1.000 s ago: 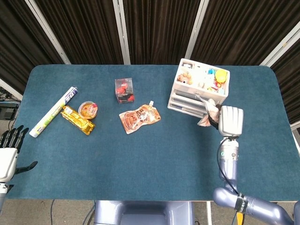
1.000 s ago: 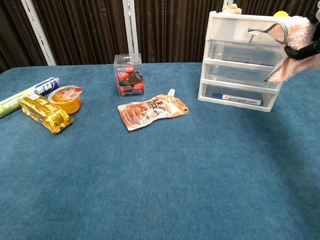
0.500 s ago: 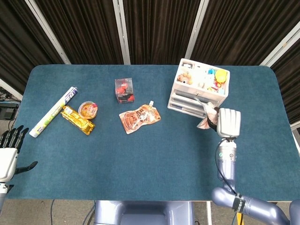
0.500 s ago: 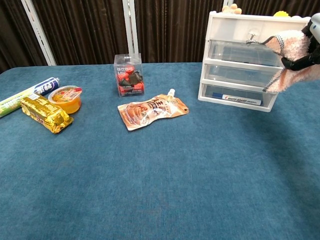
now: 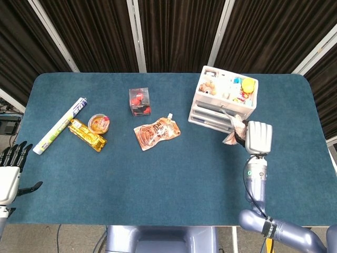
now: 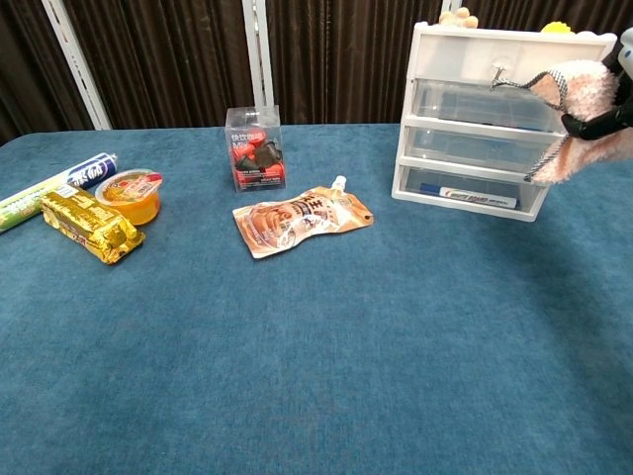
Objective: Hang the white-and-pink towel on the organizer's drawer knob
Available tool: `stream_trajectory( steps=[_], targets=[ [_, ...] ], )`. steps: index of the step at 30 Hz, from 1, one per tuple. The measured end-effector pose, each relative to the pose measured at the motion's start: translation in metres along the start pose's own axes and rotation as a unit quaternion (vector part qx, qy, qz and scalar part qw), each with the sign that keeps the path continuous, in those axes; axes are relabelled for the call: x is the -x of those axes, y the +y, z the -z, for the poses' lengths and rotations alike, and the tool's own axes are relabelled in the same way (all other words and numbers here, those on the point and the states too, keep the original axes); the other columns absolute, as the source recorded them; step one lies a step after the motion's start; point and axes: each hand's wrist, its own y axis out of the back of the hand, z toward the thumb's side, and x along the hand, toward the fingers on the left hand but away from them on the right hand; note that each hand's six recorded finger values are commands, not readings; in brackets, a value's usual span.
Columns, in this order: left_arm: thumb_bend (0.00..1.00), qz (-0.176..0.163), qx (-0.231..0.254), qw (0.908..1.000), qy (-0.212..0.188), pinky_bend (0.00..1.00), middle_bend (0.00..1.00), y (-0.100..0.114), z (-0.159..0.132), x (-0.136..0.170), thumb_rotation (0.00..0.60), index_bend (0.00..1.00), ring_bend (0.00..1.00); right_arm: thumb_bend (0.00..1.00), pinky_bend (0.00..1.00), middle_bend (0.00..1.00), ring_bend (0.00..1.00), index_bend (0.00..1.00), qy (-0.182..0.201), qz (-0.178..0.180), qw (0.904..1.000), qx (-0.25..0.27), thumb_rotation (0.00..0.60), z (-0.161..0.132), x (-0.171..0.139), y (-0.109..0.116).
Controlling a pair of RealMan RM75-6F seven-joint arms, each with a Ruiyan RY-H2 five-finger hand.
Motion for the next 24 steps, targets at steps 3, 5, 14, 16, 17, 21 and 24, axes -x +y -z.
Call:
stream_trajectory(
  steps=[3, 5, 14, 16, 17, 21, 24],
  targets=[
    [0.04, 0.000, 0.000, 1.0000, -0.001, 0.00, 0.00, 0.000, 0.000, 0.000, 0.600, 0.00, 0.00, 0.40, 0.82, 0.96, 0.92, 0.79, 0.000, -0.002, 1.0000, -0.003, 0.600, 0.000, -0.001, -0.002],
    [0.04, -0.001, 0.000, 1.0000, -0.001, 0.00, 0.00, 0.000, -0.001, 0.000, 0.600, 0.00, 0.00, 0.40, 0.82, 0.96, 0.92, 0.79, 0.001, -0.003, 1.0000, -0.007, 0.600, 0.000, -0.001, -0.004],
    [0.05, -0.001, 0.002, 1.0000, -0.001, 0.00, 0.00, 0.000, 0.000, 0.000, 0.600, 0.00, 0.00, 0.40, 0.82, 0.96, 0.92, 0.79, -0.005, -0.009, 0.9999, -0.012, 0.600, 0.006, -0.003, -0.009],
    [0.05, -0.001, 0.002, 1.0000, -0.001, 0.00, 0.00, 0.000, 0.000, 0.000, 0.600, 0.00, 0.00, 0.40, 0.82, 0.96, 0.92, 0.79, -0.005, -0.011, 0.9999, -0.009, 0.600, 0.005, -0.004, -0.011],
    [0.04, -0.001, 0.002, 1.0000, -0.001, 0.00, 0.00, 0.000, -0.001, 0.000, 0.600, 0.00, 0.00, 0.40, 0.82, 0.96, 0.92, 0.79, -0.004, -0.011, 0.9999, -0.008, 0.600, 0.005, -0.005, -0.012],
    [0.05, 0.000, 0.003, 1.0000, 0.000, 0.00, 0.00, 0.000, -0.001, 0.000, 0.600, 0.00, 0.00, 0.40, 0.82, 0.96, 0.92, 0.79, -0.005, -0.005, 1.0000, -0.002, 0.600, 0.004, -0.005, -0.010],
    [0.05, 0.001, 0.003, 1.0000, 0.000, 0.00, 0.00, 0.000, 0.000, 0.000, 0.600, 0.00, 0.00, 0.40, 0.82, 0.96, 0.92, 0.79, -0.004, 0.002, 1.0000, 0.003, 0.600, 0.003, -0.003, -0.006]
  ],
)
